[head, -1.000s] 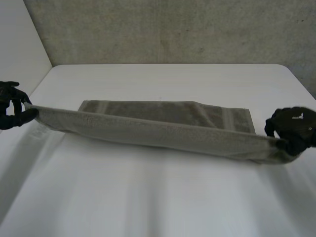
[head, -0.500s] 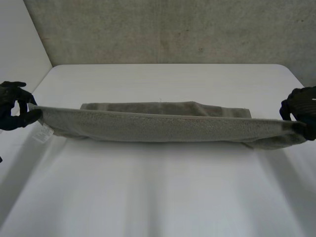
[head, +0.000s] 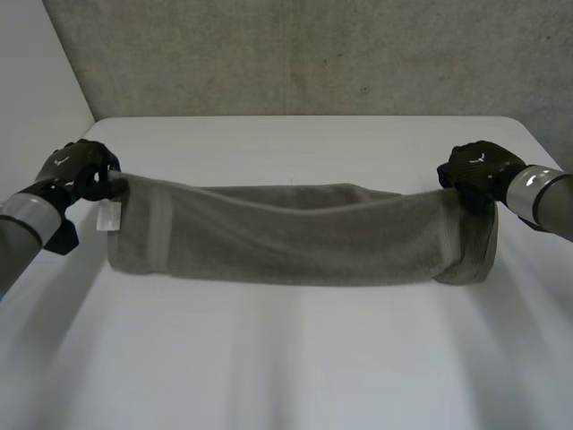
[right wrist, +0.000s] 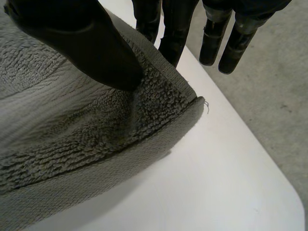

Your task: Fold the towel.

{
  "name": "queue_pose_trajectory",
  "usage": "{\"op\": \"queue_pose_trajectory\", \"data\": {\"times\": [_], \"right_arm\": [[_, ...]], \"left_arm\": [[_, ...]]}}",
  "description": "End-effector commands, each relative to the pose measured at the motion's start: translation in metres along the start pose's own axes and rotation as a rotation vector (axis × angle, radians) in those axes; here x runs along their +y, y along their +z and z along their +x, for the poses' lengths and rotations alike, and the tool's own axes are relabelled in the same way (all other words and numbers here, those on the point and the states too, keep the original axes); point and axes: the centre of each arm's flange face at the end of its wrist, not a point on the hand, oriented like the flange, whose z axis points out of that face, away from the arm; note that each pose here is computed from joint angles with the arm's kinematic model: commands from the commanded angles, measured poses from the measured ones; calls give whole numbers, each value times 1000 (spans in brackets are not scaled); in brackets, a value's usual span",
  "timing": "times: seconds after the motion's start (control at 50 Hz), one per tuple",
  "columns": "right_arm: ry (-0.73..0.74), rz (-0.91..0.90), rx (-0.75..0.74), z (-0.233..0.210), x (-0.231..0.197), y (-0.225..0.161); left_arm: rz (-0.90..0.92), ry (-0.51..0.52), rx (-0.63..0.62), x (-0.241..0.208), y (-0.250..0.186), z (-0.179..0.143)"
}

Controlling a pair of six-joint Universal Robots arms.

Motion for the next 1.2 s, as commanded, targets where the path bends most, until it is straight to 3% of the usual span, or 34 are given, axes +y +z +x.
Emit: {"op": "queue_pose_trajectory", "data": {"times": [0.02, 0.26, 0.74, 1.02, 1.2], "right_arm": [[-24, 27, 19, -2, 6, 28], [-59, 80, 64, -6, 14, 67], [-75, 99, 96, -8, 30, 98], [-101, 125, 208, -4, 26, 102], [-113, 249, 292, 10, -19, 68]], "left_arm": [[19, 11, -57, 9, 27, -7], [40, 21, -54, 20, 57, -8], [57, 41, -79, 29, 85, -17], [37, 40, -65, 23, 79, -5], [83, 53, -52, -7, 64, 8]]}}
